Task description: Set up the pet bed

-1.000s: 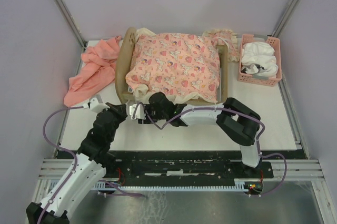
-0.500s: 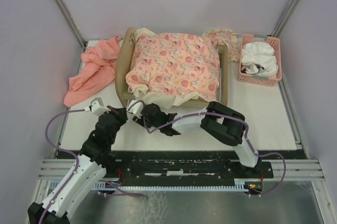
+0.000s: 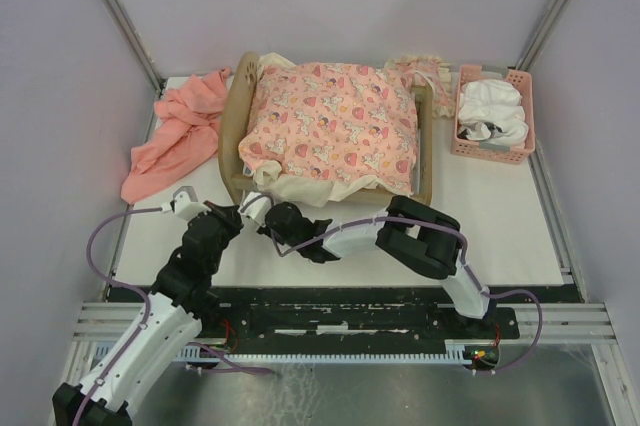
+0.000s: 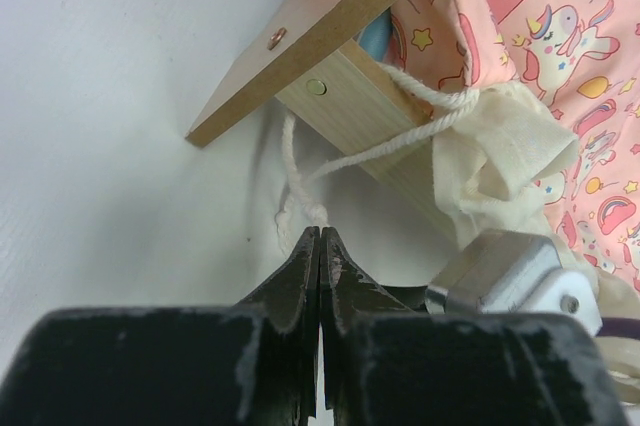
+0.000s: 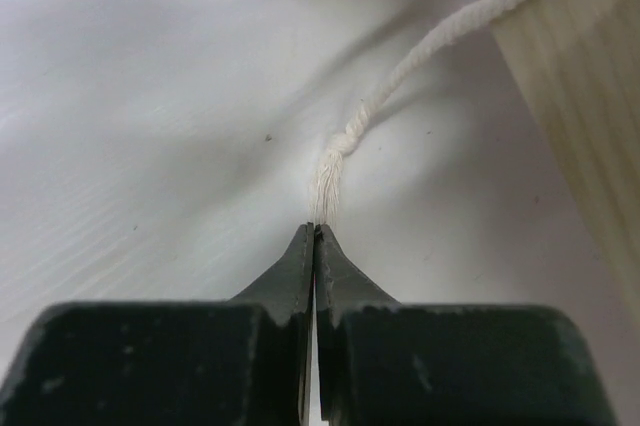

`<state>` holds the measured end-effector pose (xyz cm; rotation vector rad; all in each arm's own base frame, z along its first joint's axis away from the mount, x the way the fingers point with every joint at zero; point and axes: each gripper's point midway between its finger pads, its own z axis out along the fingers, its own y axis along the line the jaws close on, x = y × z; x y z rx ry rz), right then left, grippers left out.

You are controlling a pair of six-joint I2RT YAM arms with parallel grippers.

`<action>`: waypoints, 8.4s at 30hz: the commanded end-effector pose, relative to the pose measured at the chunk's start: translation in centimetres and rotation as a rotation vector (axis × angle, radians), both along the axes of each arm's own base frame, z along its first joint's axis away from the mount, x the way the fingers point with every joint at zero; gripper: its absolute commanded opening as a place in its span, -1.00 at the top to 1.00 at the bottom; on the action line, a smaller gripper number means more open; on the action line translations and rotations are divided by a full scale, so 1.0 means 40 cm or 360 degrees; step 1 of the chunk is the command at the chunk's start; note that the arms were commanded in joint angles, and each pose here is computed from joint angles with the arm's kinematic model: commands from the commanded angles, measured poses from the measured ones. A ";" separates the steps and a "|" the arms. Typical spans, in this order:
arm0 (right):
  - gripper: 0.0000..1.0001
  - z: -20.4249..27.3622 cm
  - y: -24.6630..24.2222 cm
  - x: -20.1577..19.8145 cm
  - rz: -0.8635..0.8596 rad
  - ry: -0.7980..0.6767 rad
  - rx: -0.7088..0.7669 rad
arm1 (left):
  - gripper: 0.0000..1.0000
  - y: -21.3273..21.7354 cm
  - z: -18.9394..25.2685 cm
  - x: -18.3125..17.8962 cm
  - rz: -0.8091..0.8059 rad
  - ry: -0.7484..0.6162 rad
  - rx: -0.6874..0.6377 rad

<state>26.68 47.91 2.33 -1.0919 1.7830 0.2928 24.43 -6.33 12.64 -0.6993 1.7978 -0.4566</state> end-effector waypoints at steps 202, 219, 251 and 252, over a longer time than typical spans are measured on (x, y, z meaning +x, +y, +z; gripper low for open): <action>0.96 0.304 -0.005 0.029 -0.0546 -0.0022 0.1277 | 0.28 -0.030 0.021 0.161 -0.0213 -0.0312 0.0141; 0.97 0.287 -0.033 0.037 -0.0745 -0.0008 0.1306 | 0.28 -0.060 0.038 0.165 -0.0340 -0.0339 0.0198; 0.96 0.275 0.020 0.019 -0.0587 -0.0027 0.1203 | 0.36 -0.071 0.077 0.208 -0.0366 -0.0394 0.0268; 0.97 0.276 0.020 0.020 -0.0587 -0.0032 0.1200 | 0.41 -0.071 0.076 0.210 -0.0369 -0.0392 0.0272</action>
